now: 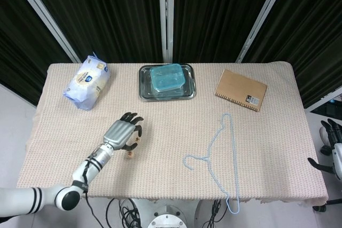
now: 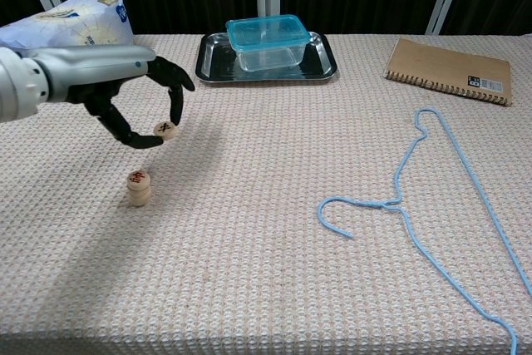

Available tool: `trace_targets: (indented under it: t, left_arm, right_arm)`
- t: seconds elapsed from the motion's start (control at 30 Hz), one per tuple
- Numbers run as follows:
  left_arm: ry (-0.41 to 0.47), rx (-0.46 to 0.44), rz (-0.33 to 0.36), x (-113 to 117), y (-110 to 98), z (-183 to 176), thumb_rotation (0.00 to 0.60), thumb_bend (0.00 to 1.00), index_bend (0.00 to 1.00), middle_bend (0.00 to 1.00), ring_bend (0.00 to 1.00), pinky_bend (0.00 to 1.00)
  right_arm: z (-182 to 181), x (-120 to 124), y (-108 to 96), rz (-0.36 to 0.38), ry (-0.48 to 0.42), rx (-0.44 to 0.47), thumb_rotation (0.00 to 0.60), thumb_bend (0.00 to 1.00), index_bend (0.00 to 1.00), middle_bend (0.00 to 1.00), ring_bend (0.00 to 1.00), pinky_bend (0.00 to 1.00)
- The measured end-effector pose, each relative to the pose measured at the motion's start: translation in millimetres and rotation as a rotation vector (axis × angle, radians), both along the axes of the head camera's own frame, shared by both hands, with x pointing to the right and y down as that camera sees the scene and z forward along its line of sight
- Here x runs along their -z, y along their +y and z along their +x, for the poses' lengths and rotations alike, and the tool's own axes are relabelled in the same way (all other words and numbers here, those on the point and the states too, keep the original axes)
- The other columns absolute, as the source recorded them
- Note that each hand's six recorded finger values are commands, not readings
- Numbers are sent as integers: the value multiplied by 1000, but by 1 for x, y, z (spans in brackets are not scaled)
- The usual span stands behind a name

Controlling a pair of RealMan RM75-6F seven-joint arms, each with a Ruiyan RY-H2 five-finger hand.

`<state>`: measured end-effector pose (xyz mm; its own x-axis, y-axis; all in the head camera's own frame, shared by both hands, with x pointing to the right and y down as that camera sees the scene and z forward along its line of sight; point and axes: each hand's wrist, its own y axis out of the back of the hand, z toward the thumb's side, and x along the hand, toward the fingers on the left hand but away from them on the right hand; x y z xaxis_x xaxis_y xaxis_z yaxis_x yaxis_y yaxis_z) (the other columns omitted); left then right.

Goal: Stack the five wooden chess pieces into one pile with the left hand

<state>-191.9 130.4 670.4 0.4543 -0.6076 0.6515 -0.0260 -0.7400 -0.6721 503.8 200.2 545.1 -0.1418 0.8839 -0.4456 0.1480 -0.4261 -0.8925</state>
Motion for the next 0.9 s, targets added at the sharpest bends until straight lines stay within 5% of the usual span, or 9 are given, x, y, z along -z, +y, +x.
trace_targets:
  t: [0.3, 0.9]
  left_arm:
    - [-51, -33, -7, 19, 35, -18, 600, 305, 475, 129, 0, 0]
    - [-66, -37, -12, 1, 49, -14, 600, 305, 465, 129, 0, 0]
  right_arm:
    - [-5, 0, 2, 1, 1, 11, 600, 73, 0, 0, 0, 0]
    - [0, 8, 3, 22, -22, 1, 600, 73, 0, 0, 0, 0]
